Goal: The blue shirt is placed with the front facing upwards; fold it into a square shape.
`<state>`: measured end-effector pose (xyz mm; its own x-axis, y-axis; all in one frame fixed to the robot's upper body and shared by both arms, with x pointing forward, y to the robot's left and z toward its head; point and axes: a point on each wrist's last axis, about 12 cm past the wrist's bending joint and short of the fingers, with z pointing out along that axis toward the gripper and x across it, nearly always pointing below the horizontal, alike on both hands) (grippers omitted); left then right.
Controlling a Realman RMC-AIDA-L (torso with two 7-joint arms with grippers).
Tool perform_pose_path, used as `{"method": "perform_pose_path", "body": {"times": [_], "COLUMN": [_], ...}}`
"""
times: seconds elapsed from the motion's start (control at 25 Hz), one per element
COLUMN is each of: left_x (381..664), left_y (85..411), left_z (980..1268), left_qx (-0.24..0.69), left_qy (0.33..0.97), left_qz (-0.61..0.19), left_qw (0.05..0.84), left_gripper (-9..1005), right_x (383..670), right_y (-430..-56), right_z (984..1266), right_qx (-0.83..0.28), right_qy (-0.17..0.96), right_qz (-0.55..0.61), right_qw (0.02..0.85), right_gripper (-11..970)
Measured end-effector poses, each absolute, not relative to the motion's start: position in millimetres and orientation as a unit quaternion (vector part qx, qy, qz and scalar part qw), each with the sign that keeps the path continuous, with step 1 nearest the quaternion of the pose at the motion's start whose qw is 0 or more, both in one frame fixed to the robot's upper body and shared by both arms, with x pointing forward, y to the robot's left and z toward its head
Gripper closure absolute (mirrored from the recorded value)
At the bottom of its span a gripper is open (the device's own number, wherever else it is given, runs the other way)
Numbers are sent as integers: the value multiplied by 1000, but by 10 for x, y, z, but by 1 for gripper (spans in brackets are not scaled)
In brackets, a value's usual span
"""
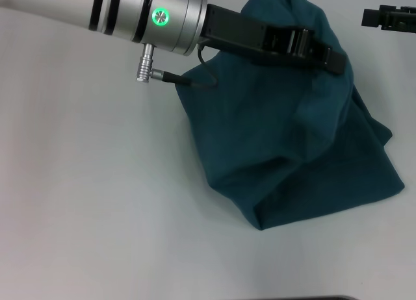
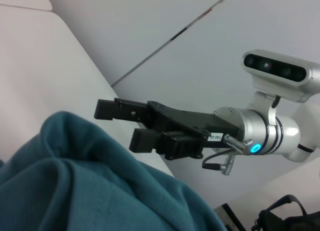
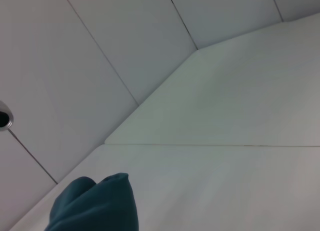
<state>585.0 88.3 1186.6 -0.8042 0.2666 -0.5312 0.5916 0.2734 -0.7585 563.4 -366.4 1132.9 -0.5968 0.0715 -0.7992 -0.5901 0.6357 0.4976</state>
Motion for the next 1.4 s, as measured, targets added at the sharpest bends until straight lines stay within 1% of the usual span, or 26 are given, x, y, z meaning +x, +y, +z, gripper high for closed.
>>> {"method": "perform_pose_path", "body": {"times": [0.2,0.44,0.72,0.76,0.88,0.96,1.16,1.2,1.4], "left_x": [5815,5782,5815,5831,5845,5866,5890,5893,5864], "left_y": [872,824,845,855,888,983,1308,1452,1764], "left_z": [11835,11743,11754,11765,11774,11764,11718,11699,11615], "left_qx": [282,294,281,278,276,265,244,233,208], "left_qy": [782,786,786,786,787,787,786,785,783], "left_qz": [-537,-528,-533,-533,-531,-533,-529,-527,-520], "left_qw": [143,129,138,144,150,163,206,228,271], "left_gripper": [934,874,670,457,401,363,270,251,31], "right_x": [5636,5652,5675,5676,5678,5664,5572,5552,5467], "right_y": [-3667,-3654,-3640,-3640,-3661,-3675,-3724,-3727,-3725], "right_z": [11328,11337,11346,11345,11348,11336,11292,11284,11232], "right_qx": [-161,-164,-165,-164,-160,-156,-151,-151,-146], "right_qy": [802,802,802,803,807,812,827,829,845], "right_qz": [394,393,392,392,390,390,396,399,410], "right_qw": [419,419,420,419,413,405,369,362,310], "right_gripper": [76,77,75,75,76,76,77,77,76]}}
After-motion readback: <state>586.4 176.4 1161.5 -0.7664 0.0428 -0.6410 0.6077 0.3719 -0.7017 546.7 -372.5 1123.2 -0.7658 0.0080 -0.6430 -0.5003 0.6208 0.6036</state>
